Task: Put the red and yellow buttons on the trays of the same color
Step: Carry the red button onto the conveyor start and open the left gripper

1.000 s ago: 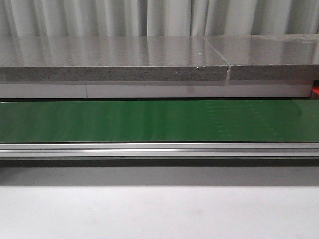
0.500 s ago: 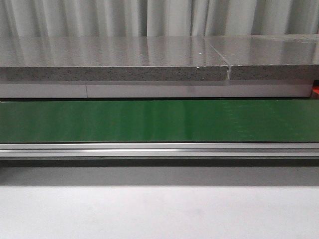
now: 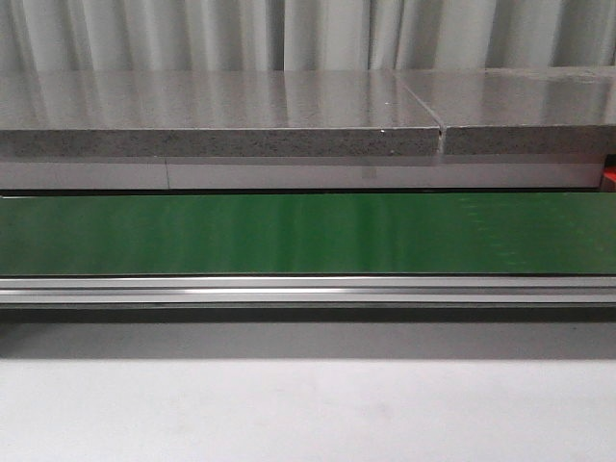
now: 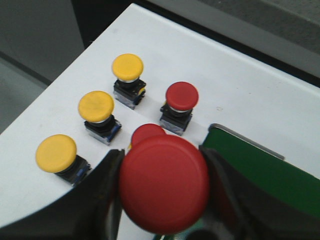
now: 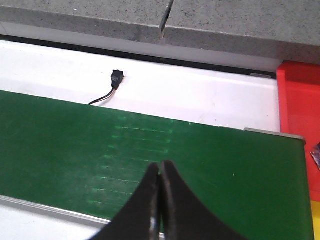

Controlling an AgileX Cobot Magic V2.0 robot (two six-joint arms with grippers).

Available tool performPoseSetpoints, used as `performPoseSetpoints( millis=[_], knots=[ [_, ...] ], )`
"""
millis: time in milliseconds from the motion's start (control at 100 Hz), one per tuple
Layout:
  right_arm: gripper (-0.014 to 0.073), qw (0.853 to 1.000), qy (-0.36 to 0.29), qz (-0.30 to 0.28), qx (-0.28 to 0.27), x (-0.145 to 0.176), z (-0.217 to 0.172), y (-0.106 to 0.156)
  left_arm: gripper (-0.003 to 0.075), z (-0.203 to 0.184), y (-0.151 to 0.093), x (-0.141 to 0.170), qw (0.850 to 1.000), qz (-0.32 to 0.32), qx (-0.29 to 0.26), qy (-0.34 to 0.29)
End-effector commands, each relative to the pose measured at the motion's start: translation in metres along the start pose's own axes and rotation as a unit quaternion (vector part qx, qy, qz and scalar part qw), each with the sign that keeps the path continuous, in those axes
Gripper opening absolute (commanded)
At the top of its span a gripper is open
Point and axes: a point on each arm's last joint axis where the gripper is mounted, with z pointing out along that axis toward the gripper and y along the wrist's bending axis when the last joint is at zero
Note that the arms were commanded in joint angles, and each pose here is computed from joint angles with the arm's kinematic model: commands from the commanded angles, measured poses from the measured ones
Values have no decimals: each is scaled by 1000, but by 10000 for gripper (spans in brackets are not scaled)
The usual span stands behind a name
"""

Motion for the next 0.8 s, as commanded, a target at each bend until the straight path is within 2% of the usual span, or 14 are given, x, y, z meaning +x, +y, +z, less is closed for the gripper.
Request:
performPoseSetpoints(
  millis=[0, 160, 330, 790],
  knots=[
    [-67, 999, -47, -3, 8, -13, -7, 0, -19, -15, -13, -11, 999, 12, 35, -36],
    [-67, 999, -47, -3, 8, -13, -7, 0, -19, -13, -31, -4, 997, 47, 59, -24],
    [-67, 999, -47, -3, 8, -13, -7, 0, -19, -2, -41, 6, 996, 60, 60, 5],
    [-67, 999, -46, -3, 8, -13, -7, 0, -18, 21, -48, 22, 995, 75, 41, 60]
  ],
)
